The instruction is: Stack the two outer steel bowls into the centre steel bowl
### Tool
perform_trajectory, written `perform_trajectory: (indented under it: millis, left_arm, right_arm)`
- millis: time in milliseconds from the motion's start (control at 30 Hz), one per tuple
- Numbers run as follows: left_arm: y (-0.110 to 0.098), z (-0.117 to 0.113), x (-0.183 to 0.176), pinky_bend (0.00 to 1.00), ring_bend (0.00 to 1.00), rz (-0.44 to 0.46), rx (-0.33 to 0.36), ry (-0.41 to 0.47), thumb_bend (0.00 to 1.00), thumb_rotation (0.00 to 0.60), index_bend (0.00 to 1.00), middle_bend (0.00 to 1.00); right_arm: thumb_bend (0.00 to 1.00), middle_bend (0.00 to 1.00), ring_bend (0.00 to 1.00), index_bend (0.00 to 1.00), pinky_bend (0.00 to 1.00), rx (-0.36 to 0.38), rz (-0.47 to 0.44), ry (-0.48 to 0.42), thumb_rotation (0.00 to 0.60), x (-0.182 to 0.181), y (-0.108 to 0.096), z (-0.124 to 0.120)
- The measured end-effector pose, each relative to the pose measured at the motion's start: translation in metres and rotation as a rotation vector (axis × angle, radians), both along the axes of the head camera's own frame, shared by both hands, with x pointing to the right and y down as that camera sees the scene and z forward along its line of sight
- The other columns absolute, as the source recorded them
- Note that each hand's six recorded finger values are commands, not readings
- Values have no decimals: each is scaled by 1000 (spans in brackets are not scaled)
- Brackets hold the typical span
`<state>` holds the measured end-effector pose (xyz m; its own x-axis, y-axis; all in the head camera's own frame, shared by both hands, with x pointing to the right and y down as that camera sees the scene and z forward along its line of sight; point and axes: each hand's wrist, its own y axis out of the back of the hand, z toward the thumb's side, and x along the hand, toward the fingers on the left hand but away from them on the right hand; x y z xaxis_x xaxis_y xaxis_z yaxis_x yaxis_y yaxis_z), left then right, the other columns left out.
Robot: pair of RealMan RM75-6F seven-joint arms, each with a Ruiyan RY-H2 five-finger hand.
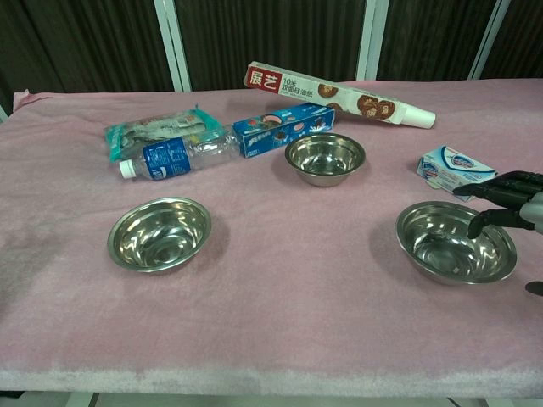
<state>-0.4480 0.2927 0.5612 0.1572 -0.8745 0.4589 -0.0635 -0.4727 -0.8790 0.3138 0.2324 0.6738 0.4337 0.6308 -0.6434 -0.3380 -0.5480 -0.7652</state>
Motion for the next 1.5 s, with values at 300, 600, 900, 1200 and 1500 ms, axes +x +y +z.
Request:
perform_trajectory:
  millis: [300, 600, 900, 1200, 1500]
  left_arm:
    - [-5, 1, 4, 43, 0, 15, -3, 6, 358, 600, 0, 0]
    - [-4, -3, 3, 44, 0, 11, 20, 16, 359, 600, 0, 0]
    - [1, -4, 2, 43, 0, 13, 18, 17, 359, 600, 0, 0]
    - [0, -4, 0, 43, 0, 5, 17, 15, 359, 600, 0, 0]
    - [-4, -5, -6, 43, 0, -18, 15, 16, 359, 600, 0, 0]
  right_arm:
    - [435, 0, 0, 553, 0, -23, -30, -45, 600, -13, 0, 3]
    - [622, 26, 0, 693, 0, -32, -66, -91, 600, -26, 1, 11]
    - [622, 26, 0, 692, 0, 62, -7, -142, 600, -27, -27, -10]
    - [622, 41, 0, 690, 0, 257, 67, -162, 600, -58, -114, -46]
    - [622, 41, 0, 690, 0, 396, 25, -93, 600, -131, -180, -55]
